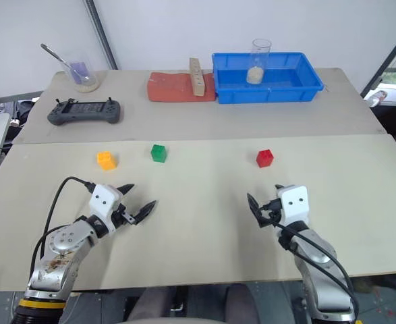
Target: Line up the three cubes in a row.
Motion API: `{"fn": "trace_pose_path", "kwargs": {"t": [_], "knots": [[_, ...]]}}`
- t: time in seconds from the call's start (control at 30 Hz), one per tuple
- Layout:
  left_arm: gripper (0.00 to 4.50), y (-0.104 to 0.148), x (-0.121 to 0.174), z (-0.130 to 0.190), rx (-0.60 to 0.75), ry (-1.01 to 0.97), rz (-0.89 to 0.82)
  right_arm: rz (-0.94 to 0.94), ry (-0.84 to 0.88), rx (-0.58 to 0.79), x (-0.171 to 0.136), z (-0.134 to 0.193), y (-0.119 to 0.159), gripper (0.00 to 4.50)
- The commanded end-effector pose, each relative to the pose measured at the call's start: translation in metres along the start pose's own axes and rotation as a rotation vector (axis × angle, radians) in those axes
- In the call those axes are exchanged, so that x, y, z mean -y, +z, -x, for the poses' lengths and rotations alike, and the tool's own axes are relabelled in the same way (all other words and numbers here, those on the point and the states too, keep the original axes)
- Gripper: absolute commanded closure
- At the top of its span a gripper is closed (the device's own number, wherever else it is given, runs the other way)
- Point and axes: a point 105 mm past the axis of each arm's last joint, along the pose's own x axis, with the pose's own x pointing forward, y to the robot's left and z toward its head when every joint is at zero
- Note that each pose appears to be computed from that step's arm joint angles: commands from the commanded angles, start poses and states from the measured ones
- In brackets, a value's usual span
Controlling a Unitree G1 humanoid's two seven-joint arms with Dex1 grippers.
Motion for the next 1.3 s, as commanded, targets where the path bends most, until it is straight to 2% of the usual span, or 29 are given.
{"fn": "trace_pose_path", "kwargs": {"t": [0.03, 0.27, 0.37, 0.5, 0.6, 0.83, 1.07, 1.3], "knots": [[0.00, 0.006, 0.002, 0.000, 0.019, -0.016, -0.031, 0.029, -0.022, 0.039, 0.006, 0.001, 0.014, 0.02], [0.00, 0.020, 0.005, -0.008, 0.069, -0.083, -0.014, 0.045, -0.038, 0.035, 0.010, 0.004, 0.020, 0.02], [0.00, 0.037, 0.015, -0.013, 0.095, -0.242, 0.032, 0.027, -0.056, 0.042, 0.017, 0.004, 0.025, 0.02], [0.00, 0.066, 0.040, -0.019, 0.154, -0.469, -0.092, 0.021, -0.060, 0.044, 0.025, -0.006, 0.029, 0.02], [0.00, 0.084, 0.051, -0.028, 0.203, -0.554, -0.142, 0.014, -0.076, 0.041, 0.034, -0.020, 0.030, 0.02], [0.00, 0.110, 0.053, -0.044, 0.277, -0.582, -0.160, -0.046, -0.090, -0.004, 0.048, -0.053, 0.016, 0.02], [0.00, 0.113, 0.052, -0.042, 0.273, -0.581, -0.146, -0.052, -0.117, -0.010, 0.058, -0.085, 0.005, 0.02], [0.00, 0.119, 0.047, -0.042, 0.294, -0.539, -0.146, -0.036, -0.111, 0.016, 0.064, -0.111, 0.009, 0.02]]}}
